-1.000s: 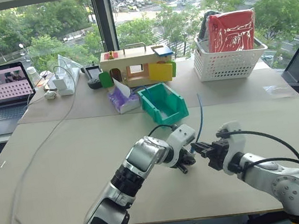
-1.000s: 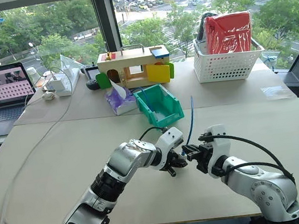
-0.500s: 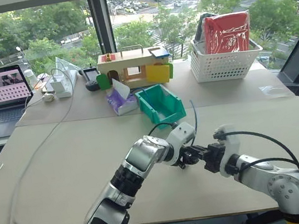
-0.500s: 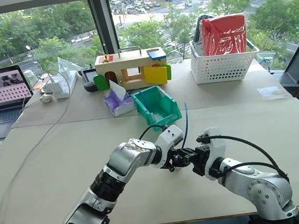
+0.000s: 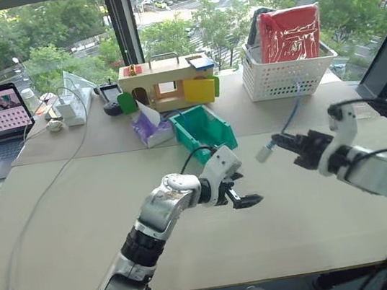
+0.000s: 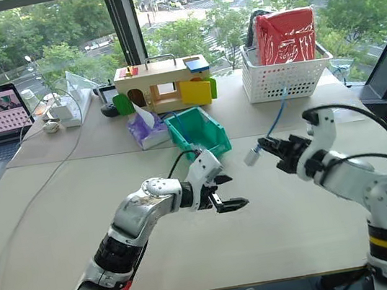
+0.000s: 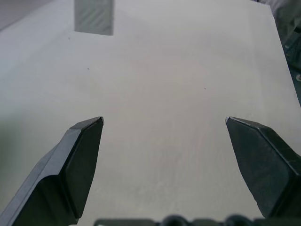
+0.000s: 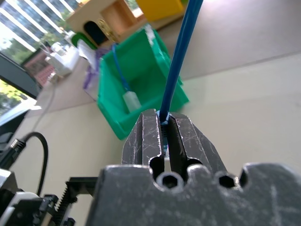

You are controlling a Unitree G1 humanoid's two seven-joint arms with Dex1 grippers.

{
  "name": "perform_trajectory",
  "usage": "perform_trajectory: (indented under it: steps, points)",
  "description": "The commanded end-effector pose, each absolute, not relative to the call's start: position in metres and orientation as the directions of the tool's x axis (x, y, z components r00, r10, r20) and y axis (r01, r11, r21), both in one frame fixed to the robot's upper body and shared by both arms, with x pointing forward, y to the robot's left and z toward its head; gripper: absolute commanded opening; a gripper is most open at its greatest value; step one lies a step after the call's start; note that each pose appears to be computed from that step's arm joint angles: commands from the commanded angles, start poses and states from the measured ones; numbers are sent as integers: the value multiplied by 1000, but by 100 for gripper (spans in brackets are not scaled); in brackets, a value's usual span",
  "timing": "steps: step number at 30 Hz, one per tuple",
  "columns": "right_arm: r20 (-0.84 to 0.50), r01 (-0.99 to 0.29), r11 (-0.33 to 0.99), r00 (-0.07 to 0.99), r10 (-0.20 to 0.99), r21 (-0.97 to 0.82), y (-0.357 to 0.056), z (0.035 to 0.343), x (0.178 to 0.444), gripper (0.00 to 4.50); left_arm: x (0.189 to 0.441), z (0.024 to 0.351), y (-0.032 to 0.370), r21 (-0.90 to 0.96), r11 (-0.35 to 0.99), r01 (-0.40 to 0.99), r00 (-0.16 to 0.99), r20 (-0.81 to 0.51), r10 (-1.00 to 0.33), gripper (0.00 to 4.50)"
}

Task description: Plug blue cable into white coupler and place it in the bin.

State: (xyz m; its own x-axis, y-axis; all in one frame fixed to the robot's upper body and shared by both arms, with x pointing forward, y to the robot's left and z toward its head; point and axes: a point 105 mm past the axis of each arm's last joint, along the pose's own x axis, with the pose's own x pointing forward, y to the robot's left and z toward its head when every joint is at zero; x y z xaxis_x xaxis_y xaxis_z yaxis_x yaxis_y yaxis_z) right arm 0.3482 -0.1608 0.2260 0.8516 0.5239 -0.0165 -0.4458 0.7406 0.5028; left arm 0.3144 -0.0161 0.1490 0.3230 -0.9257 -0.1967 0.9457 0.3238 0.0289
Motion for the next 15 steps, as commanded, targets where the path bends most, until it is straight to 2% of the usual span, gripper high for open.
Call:
perform_trajectory:
  steps: [1, 4, 8, 13, 15]
  points:
    - [120, -542, 702, 822, 556, 461, -142, 262, 374, 0, 318, 169, 2, 75, 376, 924, 382, -86, -920, 448]
    - [119, -563, 728, 816, 566, 392, -126, 271, 404, 0, 328, 177, 20, 49, 477, 878, 478, -10, -878, 448]
    - [32, -600, 765, 791, 611, 233, -101, 255, 440, 0, 334, 183, 61, 72, 615, 785, 614, 46, -788, 448]
    - [-8, -565, 807, 818, 575, 168, -104, 239, 465, 0, 328, 181, 95, 82, 708, 701, 706, 58, -706, 448]
    - [-21, -569, 811, 817, 577, 137, -102, 234, 468, 88, 322, 182, 109, 97, 735, 671, 733, 64, -677, 450]
